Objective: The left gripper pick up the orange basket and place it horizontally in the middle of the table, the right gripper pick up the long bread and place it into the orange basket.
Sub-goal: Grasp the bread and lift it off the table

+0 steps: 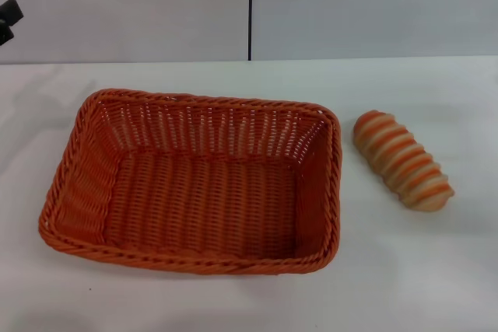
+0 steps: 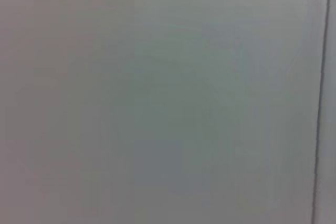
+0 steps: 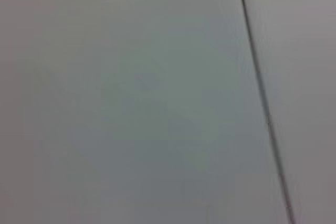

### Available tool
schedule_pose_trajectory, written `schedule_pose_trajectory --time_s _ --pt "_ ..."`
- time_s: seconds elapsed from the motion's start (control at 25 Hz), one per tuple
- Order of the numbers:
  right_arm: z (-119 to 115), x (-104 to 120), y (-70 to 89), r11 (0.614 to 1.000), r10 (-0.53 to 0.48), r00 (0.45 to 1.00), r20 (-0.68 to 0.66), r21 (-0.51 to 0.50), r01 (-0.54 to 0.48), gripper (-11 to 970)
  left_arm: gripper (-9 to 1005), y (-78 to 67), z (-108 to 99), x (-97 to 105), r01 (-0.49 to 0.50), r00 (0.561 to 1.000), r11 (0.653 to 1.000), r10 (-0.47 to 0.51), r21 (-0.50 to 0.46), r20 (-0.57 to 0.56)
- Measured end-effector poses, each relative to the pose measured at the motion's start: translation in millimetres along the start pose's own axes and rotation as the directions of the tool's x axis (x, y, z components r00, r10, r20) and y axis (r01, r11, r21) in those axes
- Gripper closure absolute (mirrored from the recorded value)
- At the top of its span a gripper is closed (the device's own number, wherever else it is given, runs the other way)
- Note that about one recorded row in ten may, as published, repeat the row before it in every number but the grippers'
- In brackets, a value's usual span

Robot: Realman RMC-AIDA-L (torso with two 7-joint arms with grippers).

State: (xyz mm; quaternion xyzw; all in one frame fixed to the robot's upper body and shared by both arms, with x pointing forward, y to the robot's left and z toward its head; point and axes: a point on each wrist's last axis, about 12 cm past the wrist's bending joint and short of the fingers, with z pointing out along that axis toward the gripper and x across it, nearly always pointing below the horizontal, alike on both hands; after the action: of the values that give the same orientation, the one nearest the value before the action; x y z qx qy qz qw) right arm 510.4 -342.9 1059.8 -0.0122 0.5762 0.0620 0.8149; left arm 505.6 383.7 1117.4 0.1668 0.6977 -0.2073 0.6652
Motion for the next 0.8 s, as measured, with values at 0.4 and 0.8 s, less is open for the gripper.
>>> schedule_pose_trajectory --time_s 0.4,0.8 --pt "29.3 -39.8 -34.7 0.947 0.137 0.942 -0.306 -0.239 -0.215 335 269 -3.8 -12.9 40.5 -0.093 0.988 0.982 0.111 -0.162 0.107" --pt "80.8 -108.7 -26.9 0.915 0.0 0.517 -0.856 -0.208 -0.344 337 270 -8.1 -26.2 49.6 -0.031 0.99 0.982 0.055 -0.185 0.129"
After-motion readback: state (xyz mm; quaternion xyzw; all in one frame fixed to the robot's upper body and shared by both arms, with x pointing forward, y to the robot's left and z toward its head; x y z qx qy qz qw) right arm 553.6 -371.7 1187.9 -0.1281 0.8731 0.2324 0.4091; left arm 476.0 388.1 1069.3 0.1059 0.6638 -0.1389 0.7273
